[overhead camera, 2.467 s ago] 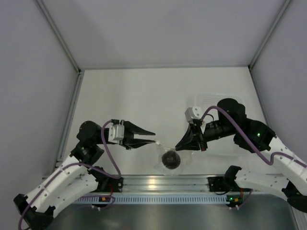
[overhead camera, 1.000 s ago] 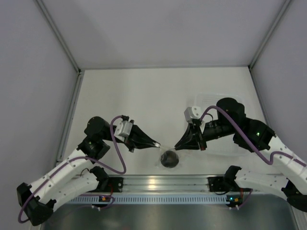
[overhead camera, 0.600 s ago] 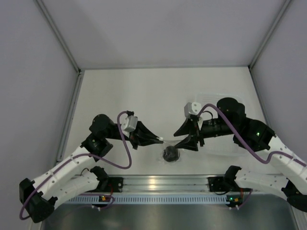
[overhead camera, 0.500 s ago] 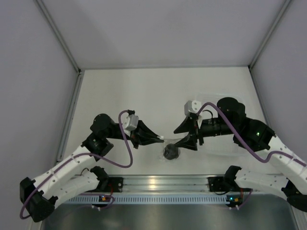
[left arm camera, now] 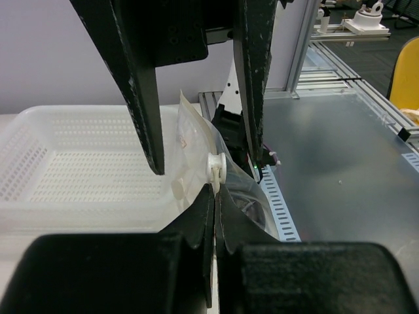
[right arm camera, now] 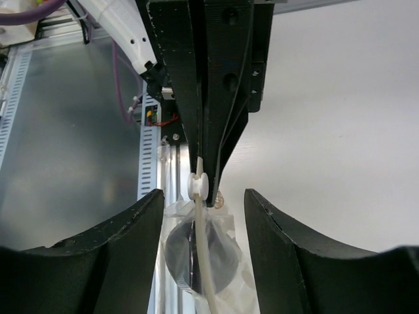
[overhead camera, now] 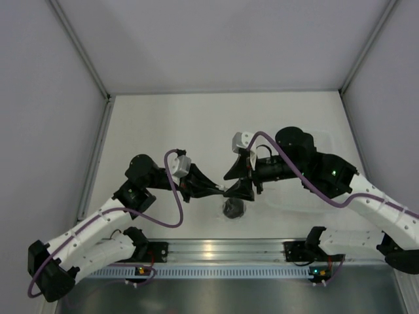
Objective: Open the zip-top bag and remove the fake food
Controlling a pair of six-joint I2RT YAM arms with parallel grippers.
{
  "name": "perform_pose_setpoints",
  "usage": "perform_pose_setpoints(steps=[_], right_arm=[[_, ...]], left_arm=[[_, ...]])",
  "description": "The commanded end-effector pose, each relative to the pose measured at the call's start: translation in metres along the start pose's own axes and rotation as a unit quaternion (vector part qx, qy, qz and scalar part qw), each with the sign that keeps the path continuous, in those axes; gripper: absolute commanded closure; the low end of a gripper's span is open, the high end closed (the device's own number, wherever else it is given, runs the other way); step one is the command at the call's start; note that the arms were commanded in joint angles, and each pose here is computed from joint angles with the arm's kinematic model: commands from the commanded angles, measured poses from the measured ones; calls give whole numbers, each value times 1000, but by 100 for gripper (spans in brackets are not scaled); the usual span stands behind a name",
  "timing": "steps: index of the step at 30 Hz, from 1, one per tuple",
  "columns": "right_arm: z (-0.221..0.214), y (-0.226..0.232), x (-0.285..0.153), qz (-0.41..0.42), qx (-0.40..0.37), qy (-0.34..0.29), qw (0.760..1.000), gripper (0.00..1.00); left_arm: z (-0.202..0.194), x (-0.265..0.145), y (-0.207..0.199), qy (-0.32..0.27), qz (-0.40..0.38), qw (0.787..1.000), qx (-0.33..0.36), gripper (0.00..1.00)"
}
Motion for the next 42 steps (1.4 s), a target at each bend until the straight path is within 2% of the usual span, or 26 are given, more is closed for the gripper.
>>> perform_pose_setpoints(steps=[1, 6, 11, 29, 42], right_arm=[[27, 12, 4, 20, -38, -43, 998, 47], [26, 18, 13, 36, -44, -36, 998, 54], [27, 17, 18, 31, -49, -34, 998, 69], [15, 12, 10, 2, -59, -22, 998, 100], [7, 10, 4, -13, -61, -3, 998, 100]], left_arm=[[13, 2, 0, -22, -5, 999, 32, 100], [12, 1, 0, -21, -2, 999, 31, 100], [11, 2, 0, -21, -1, 999, 31, 100], [9, -5, -1, -20, 26, 998, 48, 100], [4, -11, 2, -7, 41, 998, 51, 100]])
Point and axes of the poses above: each gripper's point midway between its finger pads, its own x axis out along the fingers, its own y axis along the line the jaws close on, z = x × y, the point moved 6 cm from there along -x, back along the fingers, and after that the axes turned 6 degrees about x, right-handed, at the moved point
